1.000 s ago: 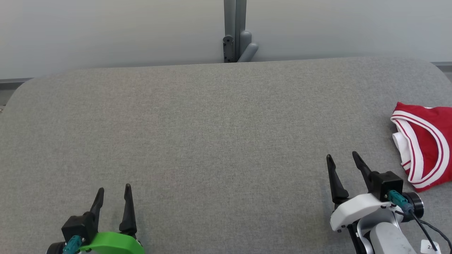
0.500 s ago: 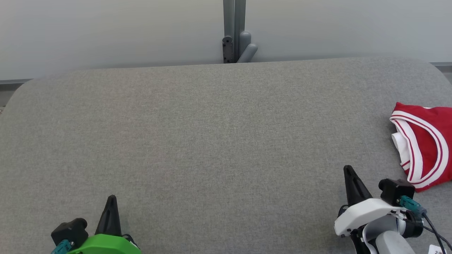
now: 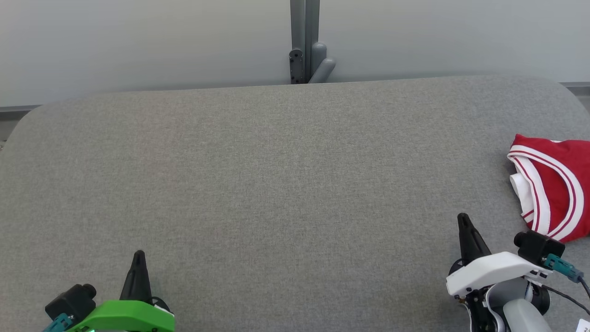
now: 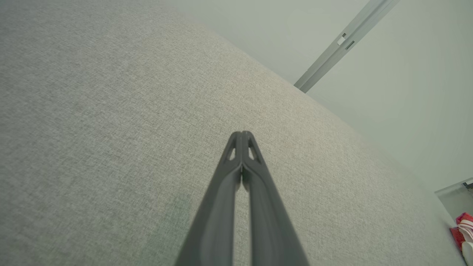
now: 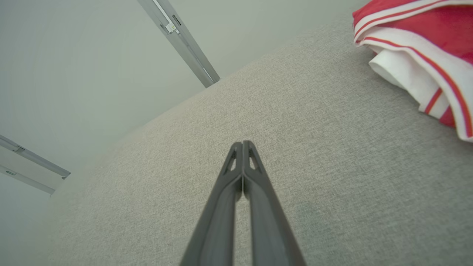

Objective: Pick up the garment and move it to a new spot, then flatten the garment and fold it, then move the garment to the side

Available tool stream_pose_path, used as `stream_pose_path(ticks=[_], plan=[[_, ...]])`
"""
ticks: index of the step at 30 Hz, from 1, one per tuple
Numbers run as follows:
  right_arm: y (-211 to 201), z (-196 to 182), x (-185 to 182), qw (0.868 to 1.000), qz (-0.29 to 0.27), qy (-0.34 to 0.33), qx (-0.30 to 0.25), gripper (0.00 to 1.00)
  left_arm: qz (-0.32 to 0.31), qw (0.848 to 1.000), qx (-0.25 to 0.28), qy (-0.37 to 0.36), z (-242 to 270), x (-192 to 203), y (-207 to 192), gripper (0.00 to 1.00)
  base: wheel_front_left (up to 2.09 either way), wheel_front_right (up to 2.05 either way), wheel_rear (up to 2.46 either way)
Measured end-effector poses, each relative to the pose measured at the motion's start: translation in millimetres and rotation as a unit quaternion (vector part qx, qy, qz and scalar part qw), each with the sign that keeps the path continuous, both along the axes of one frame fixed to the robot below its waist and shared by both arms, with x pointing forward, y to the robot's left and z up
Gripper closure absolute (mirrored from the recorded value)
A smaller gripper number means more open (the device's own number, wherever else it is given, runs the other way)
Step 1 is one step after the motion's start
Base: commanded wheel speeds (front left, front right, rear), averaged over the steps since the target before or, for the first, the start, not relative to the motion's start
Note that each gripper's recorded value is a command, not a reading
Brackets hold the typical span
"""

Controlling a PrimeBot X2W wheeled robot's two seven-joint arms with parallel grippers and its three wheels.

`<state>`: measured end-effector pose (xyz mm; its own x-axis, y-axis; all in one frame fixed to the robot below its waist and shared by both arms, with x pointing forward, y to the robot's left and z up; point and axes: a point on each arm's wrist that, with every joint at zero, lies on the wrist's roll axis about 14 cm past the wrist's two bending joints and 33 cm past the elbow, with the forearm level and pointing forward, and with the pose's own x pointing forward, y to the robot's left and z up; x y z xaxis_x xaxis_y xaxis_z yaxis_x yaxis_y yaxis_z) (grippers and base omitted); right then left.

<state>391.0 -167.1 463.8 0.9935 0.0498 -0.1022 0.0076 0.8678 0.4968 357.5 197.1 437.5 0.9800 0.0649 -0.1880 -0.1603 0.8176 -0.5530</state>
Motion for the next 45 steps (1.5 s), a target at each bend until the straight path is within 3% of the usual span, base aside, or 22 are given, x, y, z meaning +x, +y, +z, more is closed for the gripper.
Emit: stream_pose_path(ticks=[19,45], plan=[[-11,7,1,0.990,-0.031,0.006,0.136,1.00,0.024,0.992,-0.125,-0.015,11,8,3,1.00,0.00,0.00,0.00],[-20,17,2,0.957,-0.050,0.002,0.285,1.00,0.035,0.963,-0.265,-0.040,29,17,3,1.00,0.00,0.00,0.00]])
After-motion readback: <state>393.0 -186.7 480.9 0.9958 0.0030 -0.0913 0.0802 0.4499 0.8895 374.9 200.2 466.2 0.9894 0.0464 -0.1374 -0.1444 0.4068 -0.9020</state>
